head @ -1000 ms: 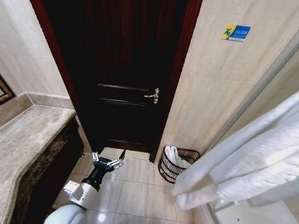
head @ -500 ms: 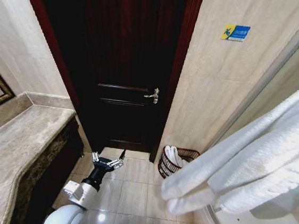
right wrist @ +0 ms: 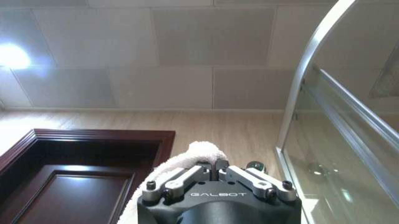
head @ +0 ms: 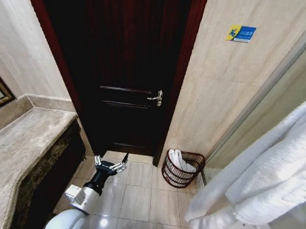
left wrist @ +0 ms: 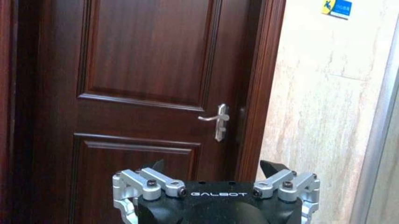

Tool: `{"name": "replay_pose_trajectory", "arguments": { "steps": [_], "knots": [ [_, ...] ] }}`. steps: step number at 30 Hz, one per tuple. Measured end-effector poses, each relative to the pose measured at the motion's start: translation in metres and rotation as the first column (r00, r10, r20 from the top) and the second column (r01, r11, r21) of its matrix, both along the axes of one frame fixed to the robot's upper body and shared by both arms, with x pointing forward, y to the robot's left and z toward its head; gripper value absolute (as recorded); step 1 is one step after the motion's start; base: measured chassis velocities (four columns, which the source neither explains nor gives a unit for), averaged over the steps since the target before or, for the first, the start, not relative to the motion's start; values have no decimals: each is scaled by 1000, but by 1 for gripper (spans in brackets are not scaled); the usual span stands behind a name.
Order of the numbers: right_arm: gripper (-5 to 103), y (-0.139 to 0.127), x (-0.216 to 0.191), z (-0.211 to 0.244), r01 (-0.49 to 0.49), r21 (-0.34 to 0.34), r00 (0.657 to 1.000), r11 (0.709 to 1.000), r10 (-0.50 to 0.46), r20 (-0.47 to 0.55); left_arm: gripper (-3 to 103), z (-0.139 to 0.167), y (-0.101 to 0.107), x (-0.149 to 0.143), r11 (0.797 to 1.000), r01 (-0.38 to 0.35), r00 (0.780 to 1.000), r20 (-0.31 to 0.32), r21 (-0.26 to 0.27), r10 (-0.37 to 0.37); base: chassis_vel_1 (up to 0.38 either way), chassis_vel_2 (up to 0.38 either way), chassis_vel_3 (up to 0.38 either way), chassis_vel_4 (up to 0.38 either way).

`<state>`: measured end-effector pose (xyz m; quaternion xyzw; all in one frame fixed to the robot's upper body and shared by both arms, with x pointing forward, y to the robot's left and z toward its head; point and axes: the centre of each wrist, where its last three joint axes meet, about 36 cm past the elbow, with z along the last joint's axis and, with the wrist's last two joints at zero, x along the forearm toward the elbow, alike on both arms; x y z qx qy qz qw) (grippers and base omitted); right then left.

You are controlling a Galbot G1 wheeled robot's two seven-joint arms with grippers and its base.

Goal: Discard the used towel into the hamper.

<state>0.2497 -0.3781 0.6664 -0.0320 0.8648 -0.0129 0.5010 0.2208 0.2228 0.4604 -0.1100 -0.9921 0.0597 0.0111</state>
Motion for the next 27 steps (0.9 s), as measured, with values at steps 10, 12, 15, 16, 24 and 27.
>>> {"name": "replay_pose_trajectory", "arguments": {
  "steps": [10,12,15,16,24,27],
  "knots": [
    [3,0,1,0,-5,2,1000,1000,5,1,100,0,0,0,1000,0,1000,0,0,0,-117,125,122,-119],
    [3,0,1,0,-5,2,1000,1000,5,3,100,0,0,0,1000,0,1000,0,0,0,-112,137,105,-116],
    [3,0,0,1,-3,1,1000,1000,3,1,100,0,0,0,1000,0,1000,0,0,0,-103,105,96,-96],
    [3,0,1,1,-3,0,1000,1000,3,-1,100,0,0,0,1000,0,1000,0,0,0,-88,84,97,-90],
    [3,2,2,1,-10,-2,1000,1000,10,-1,100,0,0,0,1000,0,1000,0,0,0,-119,115,118,-109],
    [3,2,2,1,-10,-2,1000,1000,10,-3,100,0,0,0,1000,0,1000,0,0,0,-189,167,164,-192]
  ]
}}
